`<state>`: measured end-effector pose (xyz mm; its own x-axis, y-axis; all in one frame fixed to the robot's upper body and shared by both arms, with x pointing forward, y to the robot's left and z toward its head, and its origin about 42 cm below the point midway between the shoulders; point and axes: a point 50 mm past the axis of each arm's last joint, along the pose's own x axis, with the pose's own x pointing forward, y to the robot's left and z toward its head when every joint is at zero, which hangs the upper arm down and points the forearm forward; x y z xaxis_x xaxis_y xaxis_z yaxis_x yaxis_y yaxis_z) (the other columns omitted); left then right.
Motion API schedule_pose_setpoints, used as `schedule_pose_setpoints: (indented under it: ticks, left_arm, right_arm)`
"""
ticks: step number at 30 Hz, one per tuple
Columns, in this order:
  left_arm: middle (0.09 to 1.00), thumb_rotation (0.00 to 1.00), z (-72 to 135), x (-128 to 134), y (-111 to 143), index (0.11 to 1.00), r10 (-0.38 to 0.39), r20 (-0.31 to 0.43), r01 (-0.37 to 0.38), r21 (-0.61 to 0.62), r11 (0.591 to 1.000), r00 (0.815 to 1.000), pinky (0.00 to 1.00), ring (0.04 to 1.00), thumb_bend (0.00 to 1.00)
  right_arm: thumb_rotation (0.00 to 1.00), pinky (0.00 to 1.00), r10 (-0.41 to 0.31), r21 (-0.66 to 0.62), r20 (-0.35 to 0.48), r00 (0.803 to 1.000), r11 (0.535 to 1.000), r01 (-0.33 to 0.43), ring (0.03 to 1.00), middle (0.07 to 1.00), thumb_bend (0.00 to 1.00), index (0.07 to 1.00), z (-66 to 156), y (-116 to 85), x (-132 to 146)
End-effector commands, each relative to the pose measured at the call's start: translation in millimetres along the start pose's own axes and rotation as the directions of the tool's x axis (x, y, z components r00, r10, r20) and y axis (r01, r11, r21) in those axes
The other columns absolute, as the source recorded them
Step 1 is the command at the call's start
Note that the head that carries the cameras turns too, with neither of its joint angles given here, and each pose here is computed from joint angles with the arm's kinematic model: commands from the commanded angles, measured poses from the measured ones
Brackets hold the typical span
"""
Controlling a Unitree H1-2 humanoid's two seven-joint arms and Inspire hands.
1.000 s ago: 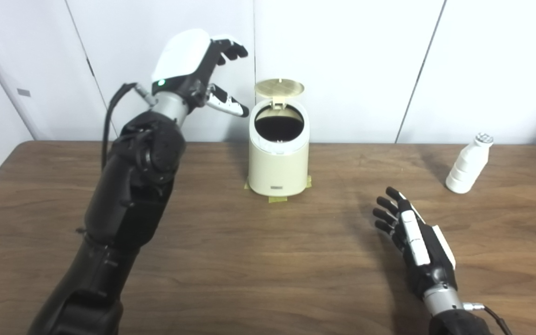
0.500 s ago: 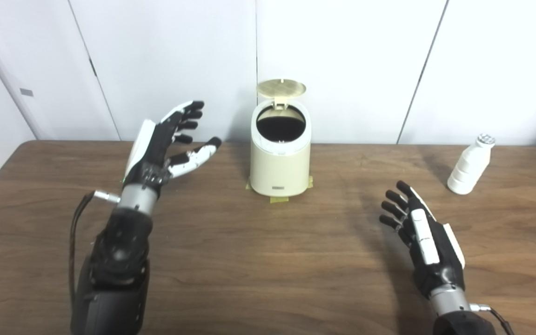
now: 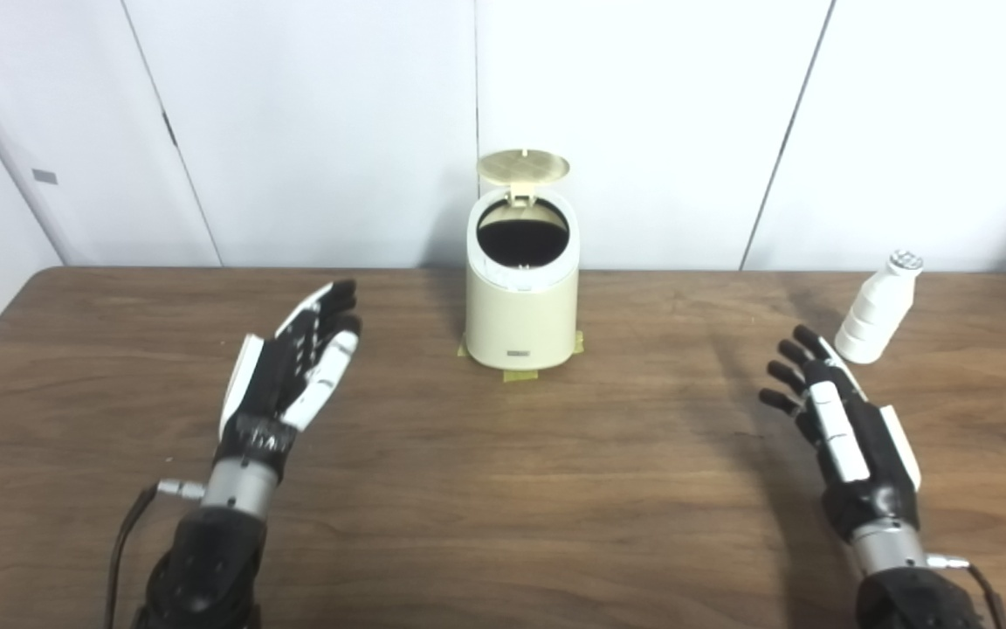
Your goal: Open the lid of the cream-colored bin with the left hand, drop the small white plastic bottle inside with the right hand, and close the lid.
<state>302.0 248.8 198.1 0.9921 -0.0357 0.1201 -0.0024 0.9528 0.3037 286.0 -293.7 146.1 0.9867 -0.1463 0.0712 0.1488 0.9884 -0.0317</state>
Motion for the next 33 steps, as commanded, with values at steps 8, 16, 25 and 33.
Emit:
schedule_pose_setpoints:
  ticks: [8,16,25,33]
  left_arm:
    - [0.879,0.65,7.0,2.7,15.1,0.901,0.016,0.056,-0.018,0.041,0.999,0.998,0.84,0.879,0.36]
    - [0.876,0.60,-0.9,1.5,24.9,0.895,0.010,0.041,-0.012,0.060,0.998,0.999,0.82,0.874,0.31]
    - [0.896,0.62,-2.0,-0.4,35.4,0.916,0.006,0.026,-0.007,0.028,1.000,1.000,0.88,0.897,0.29]
    - [0.916,0.57,4.6,-1.2,42.7,0.938,-0.016,0.009,0.016,0.011,1.000,1.000,0.90,0.922,0.27]
  right_arm:
    - [0.34,0.66,-0.113,-0.051,0.141,0.984,0.991,0.121,0.776,0.839,0.63,0.854,47.2,-21.8,3.3]
    - [0.26,0.66,-0.221,-0.265,0.178,0.959,0.928,0.263,0.722,0.778,0.73,0.811,56.7,-36.1,5.3]
    - [0.30,0.73,-0.290,-0.471,0.173,0.941,0.815,0.337,0.809,0.850,0.77,0.862,68.2,-51.2,21.0]
    - [0.32,0.78,-0.326,-0.565,0.178,0.928,0.739,0.368,0.909,0.955,0.84,0.930,74.1,-68.7,47.5]
